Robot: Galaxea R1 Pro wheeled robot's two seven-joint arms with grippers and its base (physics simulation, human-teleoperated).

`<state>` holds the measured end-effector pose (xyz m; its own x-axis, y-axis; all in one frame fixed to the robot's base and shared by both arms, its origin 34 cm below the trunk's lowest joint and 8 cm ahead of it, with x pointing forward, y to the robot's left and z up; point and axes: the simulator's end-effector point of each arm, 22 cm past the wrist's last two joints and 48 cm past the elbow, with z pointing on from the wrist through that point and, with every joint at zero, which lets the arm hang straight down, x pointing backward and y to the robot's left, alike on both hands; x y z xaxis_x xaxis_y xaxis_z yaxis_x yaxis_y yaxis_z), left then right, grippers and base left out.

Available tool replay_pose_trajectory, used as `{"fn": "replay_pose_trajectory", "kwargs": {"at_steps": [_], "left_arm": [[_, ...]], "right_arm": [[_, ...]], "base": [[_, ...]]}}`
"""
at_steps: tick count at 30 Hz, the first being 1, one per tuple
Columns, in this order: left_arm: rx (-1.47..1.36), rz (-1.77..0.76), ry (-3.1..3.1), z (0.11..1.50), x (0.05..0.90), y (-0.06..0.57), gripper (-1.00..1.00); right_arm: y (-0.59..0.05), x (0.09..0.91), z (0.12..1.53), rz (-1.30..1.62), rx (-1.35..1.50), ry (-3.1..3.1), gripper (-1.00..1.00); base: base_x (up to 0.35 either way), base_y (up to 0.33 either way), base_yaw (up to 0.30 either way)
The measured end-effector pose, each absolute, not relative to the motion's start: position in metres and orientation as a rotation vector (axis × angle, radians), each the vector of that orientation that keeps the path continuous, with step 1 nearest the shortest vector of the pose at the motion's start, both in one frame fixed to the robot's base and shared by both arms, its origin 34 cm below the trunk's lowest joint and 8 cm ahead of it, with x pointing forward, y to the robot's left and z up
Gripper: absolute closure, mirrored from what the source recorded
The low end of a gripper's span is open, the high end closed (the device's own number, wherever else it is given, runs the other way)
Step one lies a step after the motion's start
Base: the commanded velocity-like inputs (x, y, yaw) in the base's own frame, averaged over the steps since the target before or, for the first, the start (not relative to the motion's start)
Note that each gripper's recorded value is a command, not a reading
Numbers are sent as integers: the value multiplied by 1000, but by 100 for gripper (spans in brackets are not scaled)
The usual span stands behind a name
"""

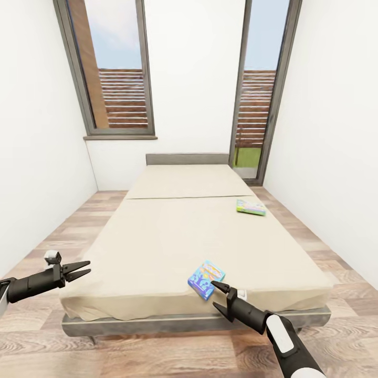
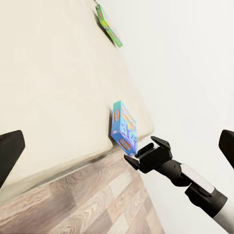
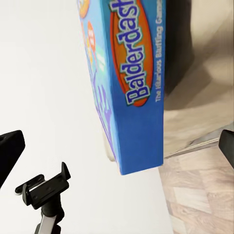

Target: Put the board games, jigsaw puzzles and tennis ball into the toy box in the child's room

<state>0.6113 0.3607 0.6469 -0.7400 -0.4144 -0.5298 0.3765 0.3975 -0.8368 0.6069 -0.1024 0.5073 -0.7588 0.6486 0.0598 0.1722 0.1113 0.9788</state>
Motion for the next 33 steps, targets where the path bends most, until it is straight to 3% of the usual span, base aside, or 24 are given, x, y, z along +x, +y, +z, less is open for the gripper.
{"fn": "replay_pose_trajectory", "kwargs": {"at_steps": [33], "left_arm": [[-32,-1414,1944,647,611,361,-100]], "right_arm": [[-103,607,507,1684,799,2011,-100]], "base": [[18,3,0]]}}
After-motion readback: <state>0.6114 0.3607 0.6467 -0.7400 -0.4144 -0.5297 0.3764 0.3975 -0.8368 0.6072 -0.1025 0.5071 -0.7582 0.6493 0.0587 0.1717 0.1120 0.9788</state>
